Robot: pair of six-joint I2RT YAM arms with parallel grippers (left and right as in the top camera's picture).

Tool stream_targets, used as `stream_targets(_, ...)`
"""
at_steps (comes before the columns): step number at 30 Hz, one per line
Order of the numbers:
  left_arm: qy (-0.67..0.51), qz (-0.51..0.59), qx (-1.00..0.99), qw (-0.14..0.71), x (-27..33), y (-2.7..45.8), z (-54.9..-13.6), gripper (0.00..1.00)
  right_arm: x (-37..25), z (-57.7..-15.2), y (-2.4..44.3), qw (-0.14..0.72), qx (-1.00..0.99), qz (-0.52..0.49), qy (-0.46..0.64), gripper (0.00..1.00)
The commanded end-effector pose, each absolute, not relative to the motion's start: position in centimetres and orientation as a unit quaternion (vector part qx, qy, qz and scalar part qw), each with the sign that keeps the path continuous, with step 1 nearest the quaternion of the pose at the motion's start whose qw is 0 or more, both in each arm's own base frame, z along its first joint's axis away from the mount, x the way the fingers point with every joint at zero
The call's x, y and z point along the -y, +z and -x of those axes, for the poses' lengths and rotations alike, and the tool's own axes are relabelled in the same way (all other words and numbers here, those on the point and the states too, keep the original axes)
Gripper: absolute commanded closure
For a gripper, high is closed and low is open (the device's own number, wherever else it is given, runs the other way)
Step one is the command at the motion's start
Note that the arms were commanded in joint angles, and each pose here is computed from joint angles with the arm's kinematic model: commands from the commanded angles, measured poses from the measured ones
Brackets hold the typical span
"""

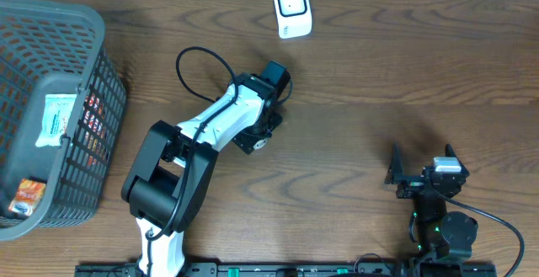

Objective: Scan the item barcode
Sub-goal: 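Carry the bottle to the table center and set it down upright, then reach the left gripper back into the basket toward the mint-green tissue pack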

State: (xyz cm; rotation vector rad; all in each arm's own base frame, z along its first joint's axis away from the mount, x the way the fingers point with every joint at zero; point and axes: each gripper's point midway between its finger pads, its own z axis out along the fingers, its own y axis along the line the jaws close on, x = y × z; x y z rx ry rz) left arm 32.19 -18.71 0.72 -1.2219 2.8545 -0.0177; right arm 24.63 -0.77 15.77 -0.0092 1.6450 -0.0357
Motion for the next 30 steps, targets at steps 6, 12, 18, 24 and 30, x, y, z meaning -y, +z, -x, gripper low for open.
stream_targets(6,0.009,0.355,-0.935,0.006,17.5,0.7,-32.2,0.02,1.2,-24.6,15.6,0.679,-0.734,-0.009,-0.017,0.01)
stream_targets(12,-0.047,0.260,-0.962,0.071,16.5,10.3,-35.8,0.02,1.2,-24.6,15.6,0.679,-0.734,-0.009,-0.017,0.01)
stream_targets(18,-0.169,0.136,-0.947,0.237,16.8,25.8,-39.0,0.02,1.2,-24.6,15.6,0.679,-0.734,-0.009,-0.017,0.01)
stream_targets(24,-0.121,0.192,-0.888,0.399,6.9,36.7,-38.3,0.02,1.2,-24.6,15.6,0.679,-0.734,-0.009,-0.017,0.01)
stream_targets(30,-0.019,0.368,-0.848,0.382,-8.0,36.2,-34.4,0.02,1.2,-24.6,15.6,0.679,-0.734,-0.009,-0.017,0.01)
